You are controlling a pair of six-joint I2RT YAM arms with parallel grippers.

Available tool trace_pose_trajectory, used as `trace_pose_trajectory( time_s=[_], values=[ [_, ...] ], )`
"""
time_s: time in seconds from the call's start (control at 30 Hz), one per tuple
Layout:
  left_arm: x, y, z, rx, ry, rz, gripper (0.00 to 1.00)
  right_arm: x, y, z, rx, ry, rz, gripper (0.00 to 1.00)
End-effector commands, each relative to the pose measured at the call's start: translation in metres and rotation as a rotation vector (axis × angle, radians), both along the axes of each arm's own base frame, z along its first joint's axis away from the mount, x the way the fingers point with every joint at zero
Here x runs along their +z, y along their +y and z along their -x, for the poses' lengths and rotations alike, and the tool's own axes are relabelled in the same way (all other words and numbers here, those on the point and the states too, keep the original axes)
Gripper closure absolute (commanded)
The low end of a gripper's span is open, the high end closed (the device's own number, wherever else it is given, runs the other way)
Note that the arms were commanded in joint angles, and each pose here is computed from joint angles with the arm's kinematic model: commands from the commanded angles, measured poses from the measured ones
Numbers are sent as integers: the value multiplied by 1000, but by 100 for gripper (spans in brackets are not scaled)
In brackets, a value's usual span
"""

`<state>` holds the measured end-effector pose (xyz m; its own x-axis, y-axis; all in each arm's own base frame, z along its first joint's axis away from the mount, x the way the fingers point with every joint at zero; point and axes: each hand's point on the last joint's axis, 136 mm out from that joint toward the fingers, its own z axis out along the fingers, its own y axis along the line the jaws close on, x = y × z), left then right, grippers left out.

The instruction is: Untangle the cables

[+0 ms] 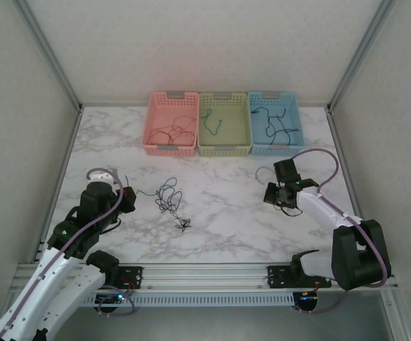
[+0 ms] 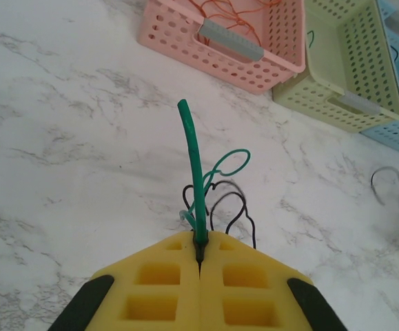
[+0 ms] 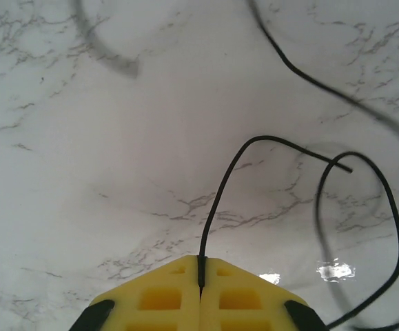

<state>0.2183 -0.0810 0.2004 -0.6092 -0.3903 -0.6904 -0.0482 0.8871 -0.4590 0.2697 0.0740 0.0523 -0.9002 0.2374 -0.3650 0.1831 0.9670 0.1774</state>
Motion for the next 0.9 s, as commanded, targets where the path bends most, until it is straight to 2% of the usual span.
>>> trace_pose_trajectory(
  time_s=[0.0, 0.03, 0.23, 0.37, 0.43, 0.53, 0.67, 0.73, 0.87],
  values=[
    [9, 6, 0, 32, -19, 9, 100, 7, 8, -2, 28, -23, -42, 98],
    [9, 5, 0, 27, -17, 11, 100, 8, 11, -2, 39, -23, -57, 92],
    [3, 0, -2, 8, 4, 13, 100, 34, 56, -2, 170, -93, -301, 74],
    [1, -2, -3, 3, 11, 13, 100, 53, 81, 0, 258, -126, -449, 49],
    [0, -2, -3, 0, 15, 14, 100, 55, 82, 1, 258, -128, -457, 46],
    [0, -3, -3, -1, 15, 15, 100, 57, 73, 0, 235, -147, -401, 46],
    [0, -3, -3, -3, 16, 17, 100, 49, 12, -3, 40, -144, -89, 48],
    [-1, -3, -3, -2, 18, 17, 100, 46, -8, -2, -12, -132, 10, 49],
    [-1, -4, -3, -6, 19, 17, 100, 26, -14, 0, -39, -44, 55, 49]
  ],
)
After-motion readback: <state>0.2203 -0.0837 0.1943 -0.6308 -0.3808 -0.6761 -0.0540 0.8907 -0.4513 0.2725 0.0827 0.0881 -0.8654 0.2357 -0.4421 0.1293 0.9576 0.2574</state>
